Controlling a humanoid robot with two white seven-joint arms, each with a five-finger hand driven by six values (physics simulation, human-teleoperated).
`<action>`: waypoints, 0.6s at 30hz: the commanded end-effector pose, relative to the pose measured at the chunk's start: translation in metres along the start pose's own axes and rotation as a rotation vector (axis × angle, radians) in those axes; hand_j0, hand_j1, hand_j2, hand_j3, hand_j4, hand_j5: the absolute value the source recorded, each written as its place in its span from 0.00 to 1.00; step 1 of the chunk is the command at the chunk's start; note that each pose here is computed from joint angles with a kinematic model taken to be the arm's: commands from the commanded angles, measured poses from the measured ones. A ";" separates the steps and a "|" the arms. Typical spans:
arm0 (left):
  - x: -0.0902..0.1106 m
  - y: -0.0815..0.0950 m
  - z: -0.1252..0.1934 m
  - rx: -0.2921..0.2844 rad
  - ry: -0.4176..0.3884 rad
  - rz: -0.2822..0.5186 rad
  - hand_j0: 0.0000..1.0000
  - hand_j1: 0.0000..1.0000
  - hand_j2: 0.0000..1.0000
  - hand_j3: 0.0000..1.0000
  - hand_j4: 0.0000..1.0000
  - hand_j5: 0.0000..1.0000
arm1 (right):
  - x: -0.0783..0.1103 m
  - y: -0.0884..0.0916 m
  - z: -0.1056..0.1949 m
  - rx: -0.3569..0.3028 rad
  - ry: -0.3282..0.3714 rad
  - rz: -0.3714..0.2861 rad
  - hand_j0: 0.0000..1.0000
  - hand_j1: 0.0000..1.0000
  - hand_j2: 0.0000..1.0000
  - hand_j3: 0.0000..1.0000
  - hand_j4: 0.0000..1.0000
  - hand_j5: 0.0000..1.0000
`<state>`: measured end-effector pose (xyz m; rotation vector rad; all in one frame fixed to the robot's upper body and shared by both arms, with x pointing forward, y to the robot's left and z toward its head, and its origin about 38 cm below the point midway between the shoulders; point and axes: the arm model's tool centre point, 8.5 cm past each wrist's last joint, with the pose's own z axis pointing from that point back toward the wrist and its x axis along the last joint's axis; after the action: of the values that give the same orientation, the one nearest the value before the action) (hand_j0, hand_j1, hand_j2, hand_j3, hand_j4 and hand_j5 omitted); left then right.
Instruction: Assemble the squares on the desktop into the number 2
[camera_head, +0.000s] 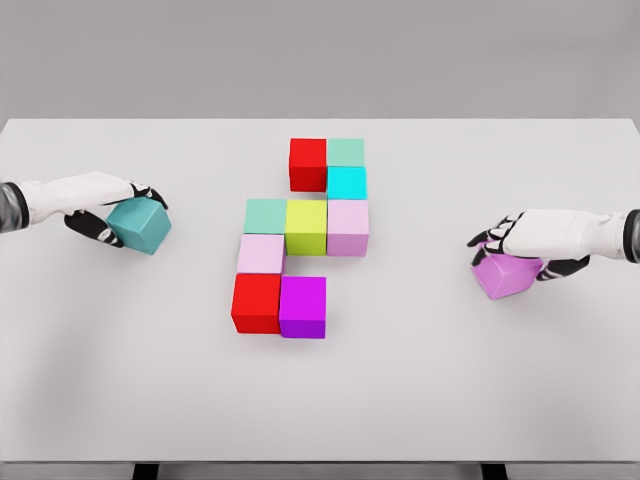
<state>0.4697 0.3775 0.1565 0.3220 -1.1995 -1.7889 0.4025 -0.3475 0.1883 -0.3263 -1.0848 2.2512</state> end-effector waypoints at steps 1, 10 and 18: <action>0.000 0.000 0.001 -0.001 0.000 0.000 0.49 0.49 0.49 0.49 0.49 0.49 | 0.000 -0.001 0.001 -0.002 0.002 -0.001 0.66 0.66 0.66 0.66 0.66 0.66; 0.000 0.006 -0.001 0.014 -0.006 0.007 0.32 0.32 0.32 0.32 0.32 0.32 | 0.000 -0.003 0.001 -0.015 -0.004 -0.011 0.47 0.47 0.47 0.47 0.47 0.47; 0.019 0.038 -0.018 0.087 -0.067 -0.001 0.25 0.25 0.25 0.25 0.25 0.25 | 0.001 -0.012 0.001 -0.062 -0.024 -0.034 0.40 0.40 0.40 0.40 0.40 0.40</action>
<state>0.4917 0.3546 0.1887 0.3356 -1.3107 -1.7766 0.4055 -0.3436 0.1971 -0.3141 -1.1491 2.2149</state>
